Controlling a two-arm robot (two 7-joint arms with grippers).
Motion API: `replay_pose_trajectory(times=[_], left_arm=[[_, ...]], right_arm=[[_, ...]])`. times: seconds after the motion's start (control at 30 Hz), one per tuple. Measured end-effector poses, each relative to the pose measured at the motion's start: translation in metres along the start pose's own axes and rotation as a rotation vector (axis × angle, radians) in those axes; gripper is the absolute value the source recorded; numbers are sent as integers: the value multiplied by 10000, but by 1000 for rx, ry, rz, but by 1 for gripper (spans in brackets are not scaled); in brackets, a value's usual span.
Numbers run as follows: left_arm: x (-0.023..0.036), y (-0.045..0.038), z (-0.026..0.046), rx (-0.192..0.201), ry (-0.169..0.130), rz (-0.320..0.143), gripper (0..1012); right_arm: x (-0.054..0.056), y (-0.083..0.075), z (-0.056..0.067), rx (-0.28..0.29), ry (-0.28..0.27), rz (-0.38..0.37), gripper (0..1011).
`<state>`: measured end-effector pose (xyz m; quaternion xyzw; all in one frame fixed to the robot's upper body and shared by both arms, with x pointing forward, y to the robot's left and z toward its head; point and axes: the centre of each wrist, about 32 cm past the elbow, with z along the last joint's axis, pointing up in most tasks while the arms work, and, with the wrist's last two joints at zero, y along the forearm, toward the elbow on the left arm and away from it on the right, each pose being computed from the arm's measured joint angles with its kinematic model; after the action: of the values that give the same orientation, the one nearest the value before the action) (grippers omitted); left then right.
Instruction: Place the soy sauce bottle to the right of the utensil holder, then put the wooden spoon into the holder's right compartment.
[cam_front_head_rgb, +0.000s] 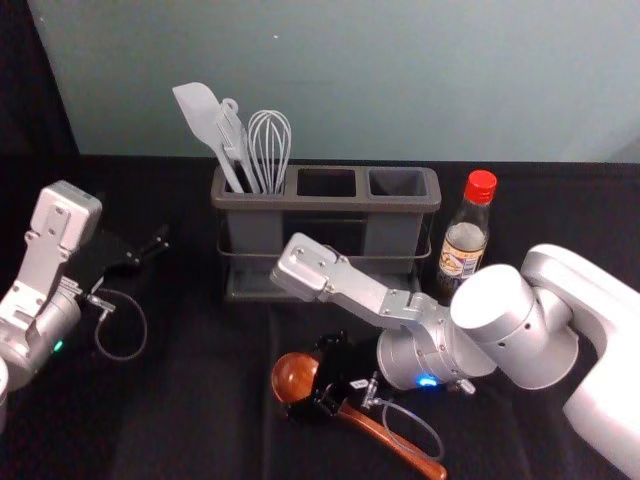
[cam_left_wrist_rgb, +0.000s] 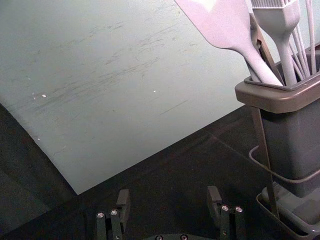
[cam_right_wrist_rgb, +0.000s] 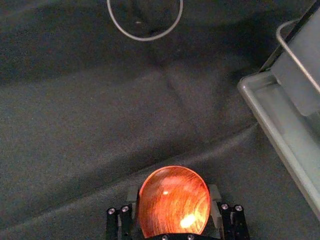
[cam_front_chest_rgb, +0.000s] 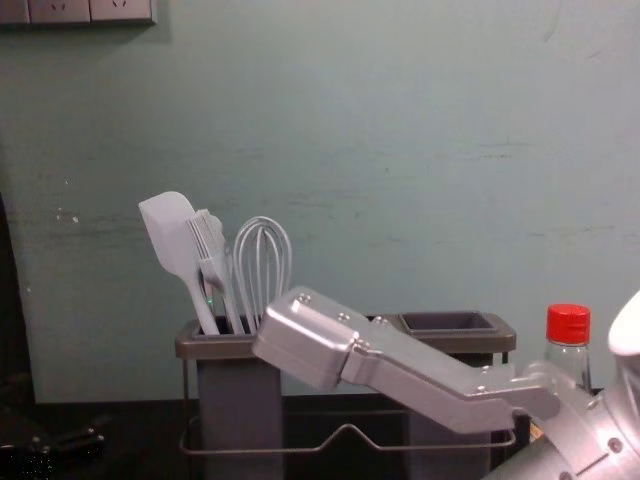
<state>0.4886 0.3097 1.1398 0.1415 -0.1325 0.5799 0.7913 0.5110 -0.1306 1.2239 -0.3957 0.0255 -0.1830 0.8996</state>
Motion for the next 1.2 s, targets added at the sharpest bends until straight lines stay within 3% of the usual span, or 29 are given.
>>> replay_pose_trajectory(times=[0.37,0.77,1.0,1.2], left_arm=[[0,0,0,0,0,0,1005],[0,0,0,0,0,0,1005],[0,0,0,0,0,0,1005],[0,0,0,0,0,0,1005]], right_arm=[[-161,-266,37,100,-30,-89,842],[-369,-818,82,316,-78,-278,842],[-400,-1082,127,393,-90,-371,842],[-413,-1215,194,421,-118,-424,842]])
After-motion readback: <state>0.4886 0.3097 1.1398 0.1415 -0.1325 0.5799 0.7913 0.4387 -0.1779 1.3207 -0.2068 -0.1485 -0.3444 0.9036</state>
